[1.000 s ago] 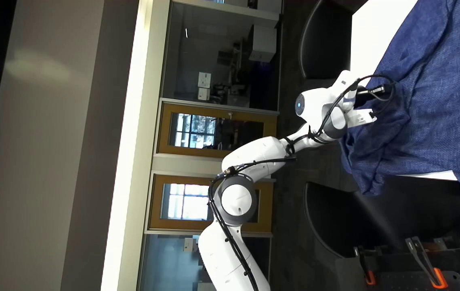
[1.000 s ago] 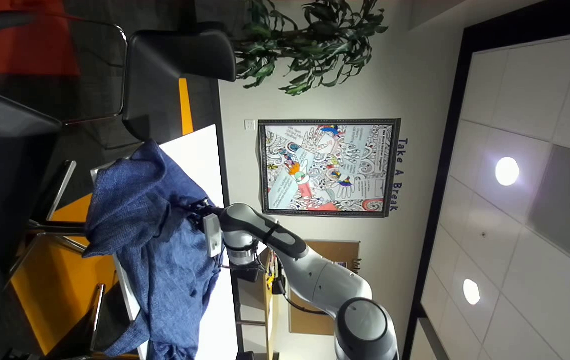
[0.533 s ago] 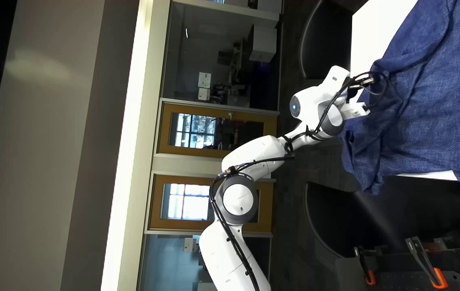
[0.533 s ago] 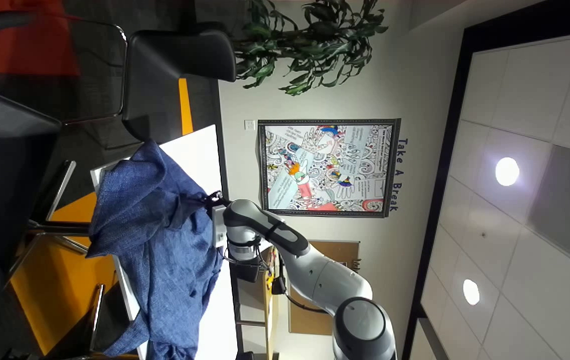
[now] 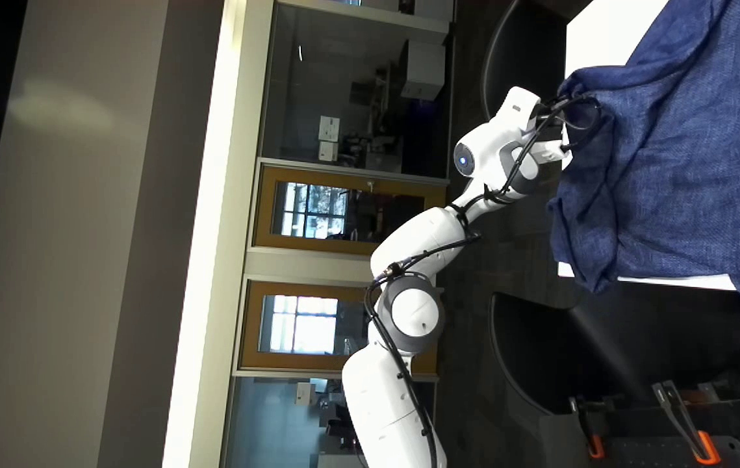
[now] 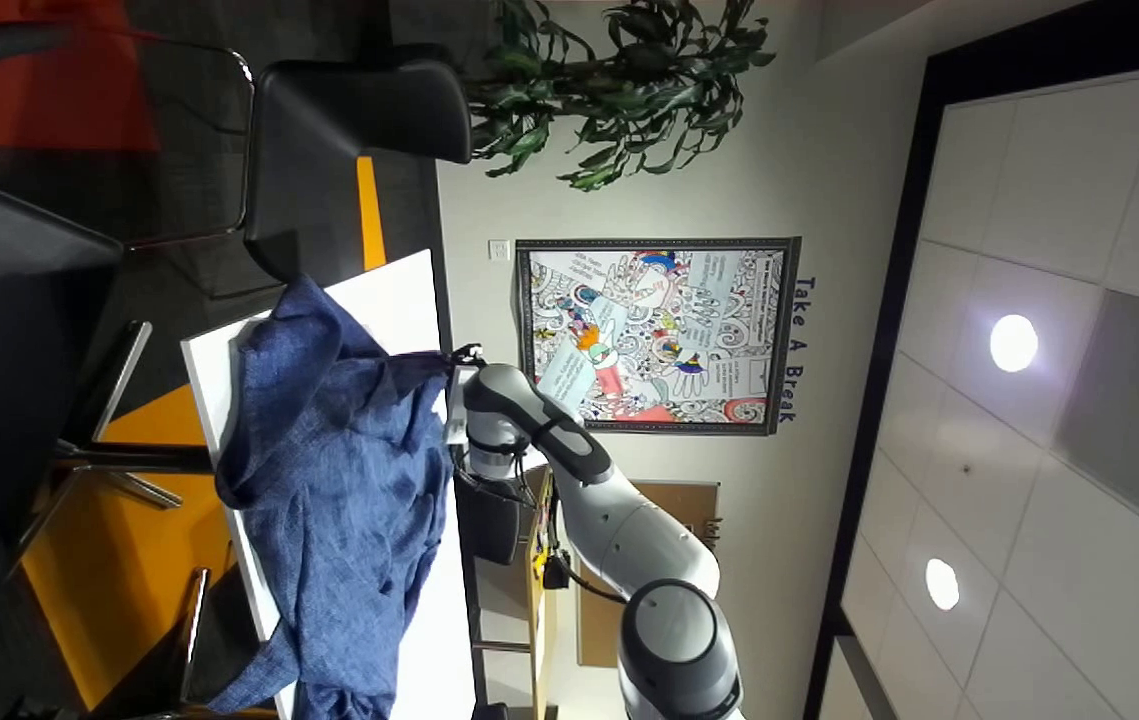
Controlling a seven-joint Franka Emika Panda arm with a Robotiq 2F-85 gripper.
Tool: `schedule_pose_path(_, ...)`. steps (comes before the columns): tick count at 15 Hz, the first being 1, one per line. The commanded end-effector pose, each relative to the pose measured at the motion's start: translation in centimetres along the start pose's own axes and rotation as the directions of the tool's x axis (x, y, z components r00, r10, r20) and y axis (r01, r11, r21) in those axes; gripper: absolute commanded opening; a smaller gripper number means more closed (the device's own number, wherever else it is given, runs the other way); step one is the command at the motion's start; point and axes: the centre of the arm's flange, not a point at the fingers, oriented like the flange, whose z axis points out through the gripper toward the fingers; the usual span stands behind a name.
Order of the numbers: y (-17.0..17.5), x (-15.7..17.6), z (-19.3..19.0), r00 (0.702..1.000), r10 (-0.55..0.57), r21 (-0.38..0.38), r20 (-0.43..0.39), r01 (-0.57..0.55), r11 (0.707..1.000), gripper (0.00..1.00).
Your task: Unfold the object and spread it to the part of the table
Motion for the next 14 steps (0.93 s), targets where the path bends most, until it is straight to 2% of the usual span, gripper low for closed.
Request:
schedule_pose_path(1, -3.4, 3.5, 4.7, 0.995, 0.073, 0.057, -0.061, -0.069, 0.996, 0.01)
schedule_pose_path(2, -4.3, 3.8, 5.1, 0.995, 0.089, 0.072, -0.054, -0.085, 0.994, 0.01)
schedule_pose_path(5, -7.3, 3.6, 6.3, 0.992, 0.122, 0.113, 0.038, -0.126, 0.986, 0.01)
schedule_pose_path(6, -8.2, 3.4, 6.5, 0.990, 0.125, 0.118, 0.058, -0.131, 0.984, 0.31)
schedule_pose_path(7, -8.8, 3.2, 6.4, 0.988, 0.134, 0.118, 0.072, -0.142, 0.983, 0.32)
schedule_pose_path(11, -8.6, 2.4, 3.9, 0.983, 0.166, 0.056, 0.080, -0.171, 0.984, 0.61)
schedule_pose_path(14, -6.7, 1.4, 1.5, 0.985, 0.161, 0.039, 0.057, -0.163, 0.986, 0.83)
